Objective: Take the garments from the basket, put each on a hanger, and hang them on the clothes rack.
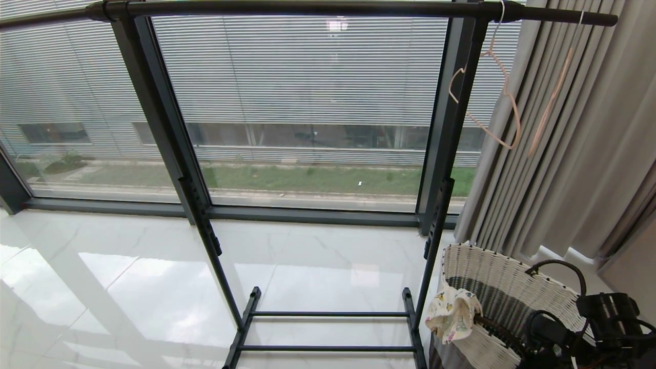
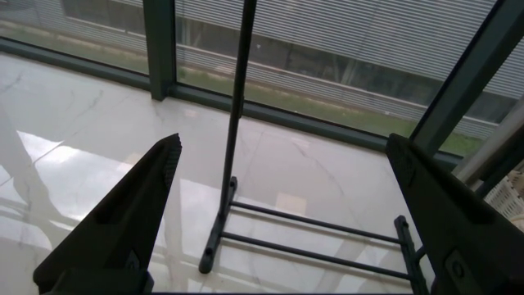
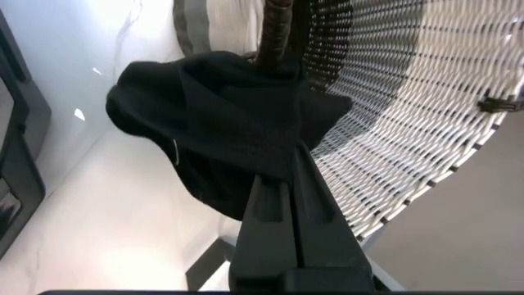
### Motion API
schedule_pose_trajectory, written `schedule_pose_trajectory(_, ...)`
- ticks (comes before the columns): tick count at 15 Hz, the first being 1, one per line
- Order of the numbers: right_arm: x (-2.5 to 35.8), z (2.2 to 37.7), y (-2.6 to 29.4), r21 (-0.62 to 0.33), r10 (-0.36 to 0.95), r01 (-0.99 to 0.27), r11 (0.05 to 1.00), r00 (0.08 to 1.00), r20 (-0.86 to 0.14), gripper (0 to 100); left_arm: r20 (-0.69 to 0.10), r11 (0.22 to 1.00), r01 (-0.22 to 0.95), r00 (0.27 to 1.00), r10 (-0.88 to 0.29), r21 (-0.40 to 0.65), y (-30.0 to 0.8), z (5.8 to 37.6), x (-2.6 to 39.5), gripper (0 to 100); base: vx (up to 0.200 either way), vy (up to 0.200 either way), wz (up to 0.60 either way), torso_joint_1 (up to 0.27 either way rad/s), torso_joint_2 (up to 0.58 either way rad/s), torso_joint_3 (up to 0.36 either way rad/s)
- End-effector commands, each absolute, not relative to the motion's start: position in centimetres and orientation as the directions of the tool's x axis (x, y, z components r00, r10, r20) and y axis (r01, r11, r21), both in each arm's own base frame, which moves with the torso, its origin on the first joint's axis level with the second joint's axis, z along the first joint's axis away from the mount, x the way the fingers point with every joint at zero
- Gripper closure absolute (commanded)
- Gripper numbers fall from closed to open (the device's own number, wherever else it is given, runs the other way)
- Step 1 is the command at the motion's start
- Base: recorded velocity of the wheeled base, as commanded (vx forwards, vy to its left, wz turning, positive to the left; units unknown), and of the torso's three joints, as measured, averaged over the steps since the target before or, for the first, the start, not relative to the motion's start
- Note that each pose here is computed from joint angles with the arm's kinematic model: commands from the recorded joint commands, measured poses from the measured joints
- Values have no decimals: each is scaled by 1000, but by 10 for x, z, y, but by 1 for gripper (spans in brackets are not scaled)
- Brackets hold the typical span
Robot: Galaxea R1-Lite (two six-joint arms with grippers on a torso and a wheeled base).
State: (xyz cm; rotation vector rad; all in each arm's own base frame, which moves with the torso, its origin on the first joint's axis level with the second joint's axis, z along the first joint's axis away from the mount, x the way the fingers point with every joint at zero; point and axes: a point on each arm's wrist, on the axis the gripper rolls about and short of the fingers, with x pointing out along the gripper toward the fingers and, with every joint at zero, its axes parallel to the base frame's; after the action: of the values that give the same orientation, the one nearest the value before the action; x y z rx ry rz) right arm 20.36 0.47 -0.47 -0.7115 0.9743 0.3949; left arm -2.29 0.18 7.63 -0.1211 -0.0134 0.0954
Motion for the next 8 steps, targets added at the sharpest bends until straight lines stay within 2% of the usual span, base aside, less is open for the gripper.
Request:
schedule_pose_trajectory(1, 199, 9, 5, -399, -1, -577, 712, 567, -824, 100, 9, 988, -95, 995, 96, -122, 2, 76, -23, 0, 0, 0, 0, 0, 0, 0)
schedule_pose_trajectory(4, 193, 53, 4, -505, 2, -486, 714, 722, -692, 100, 8, 988, -95, 995, 96, -122, 2, 76, -23, 0, 0, 0, 0, 0, 0, 0)
schedule_pose_trajectory(8, 169, 124, 4, -544, 2, -440, 715, 779, -627, 100, 9, 988, -95, 995, 96, -122, 2, 76, -23, 0, 0, 0, 0, 0, 0, 0)
